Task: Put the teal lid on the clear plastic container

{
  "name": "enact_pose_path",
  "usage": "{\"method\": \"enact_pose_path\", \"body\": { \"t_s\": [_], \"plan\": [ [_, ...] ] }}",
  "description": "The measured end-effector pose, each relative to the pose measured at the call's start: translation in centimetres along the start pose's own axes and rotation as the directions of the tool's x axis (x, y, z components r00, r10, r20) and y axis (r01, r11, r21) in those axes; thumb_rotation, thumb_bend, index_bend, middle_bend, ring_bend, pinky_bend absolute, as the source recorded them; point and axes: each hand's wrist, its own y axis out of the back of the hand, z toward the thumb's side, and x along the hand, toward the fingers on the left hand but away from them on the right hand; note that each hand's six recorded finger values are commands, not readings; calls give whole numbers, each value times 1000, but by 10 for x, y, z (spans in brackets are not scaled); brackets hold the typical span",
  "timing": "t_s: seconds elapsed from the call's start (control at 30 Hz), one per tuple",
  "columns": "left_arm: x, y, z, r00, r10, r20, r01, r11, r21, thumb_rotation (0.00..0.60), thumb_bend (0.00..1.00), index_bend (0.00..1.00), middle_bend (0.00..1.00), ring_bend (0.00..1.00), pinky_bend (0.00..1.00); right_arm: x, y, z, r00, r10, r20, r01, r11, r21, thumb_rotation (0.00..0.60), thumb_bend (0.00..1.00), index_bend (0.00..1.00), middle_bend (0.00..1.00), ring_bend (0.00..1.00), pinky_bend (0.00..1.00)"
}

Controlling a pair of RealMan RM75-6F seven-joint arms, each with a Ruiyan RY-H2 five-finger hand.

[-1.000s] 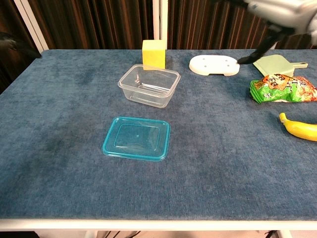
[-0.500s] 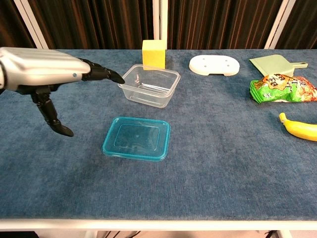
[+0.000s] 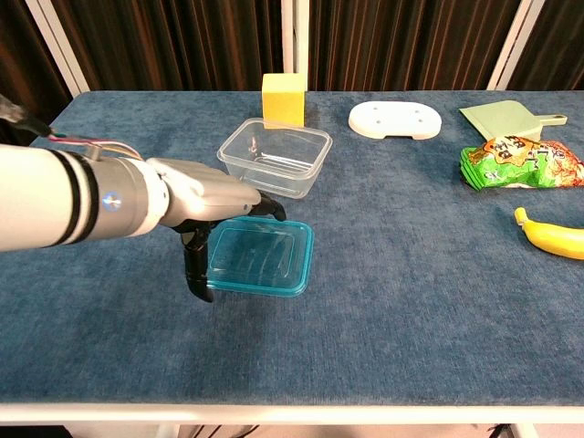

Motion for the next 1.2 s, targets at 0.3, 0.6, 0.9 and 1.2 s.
{"method": "enact_pose_path", "body": {
  "t_s": [0.3,0.6,0.9,1.2],
  "plan": [
    [17,4,-4,997,7,-76,-9,1000,-28,600,0,54,0,0,37,4,-2,-2,1000,-5,-1,5,1000,-9,600,40,0,0,0,0],
    [20,-1,-5,993,-21,-115,18,1000,-19,600,0,54,0,0,40,8,-5,-7,1000,-1,20,2,1000,-16,600,40,0,0,0,0],
    [24,-7,-5,988,-46,-148,43,999,-23,600,0,54,0,0,47,14,-8,-12,999,1,38,0,999,-38,600,40,0,0,0,0],
    [25,-10,-1,990,-60,-129,55,998,-43,600,166,227,102,5,72,21,-8,-18,998,-9,56,12,999,-53,600,40,0,0,0,0]
  ]
}}
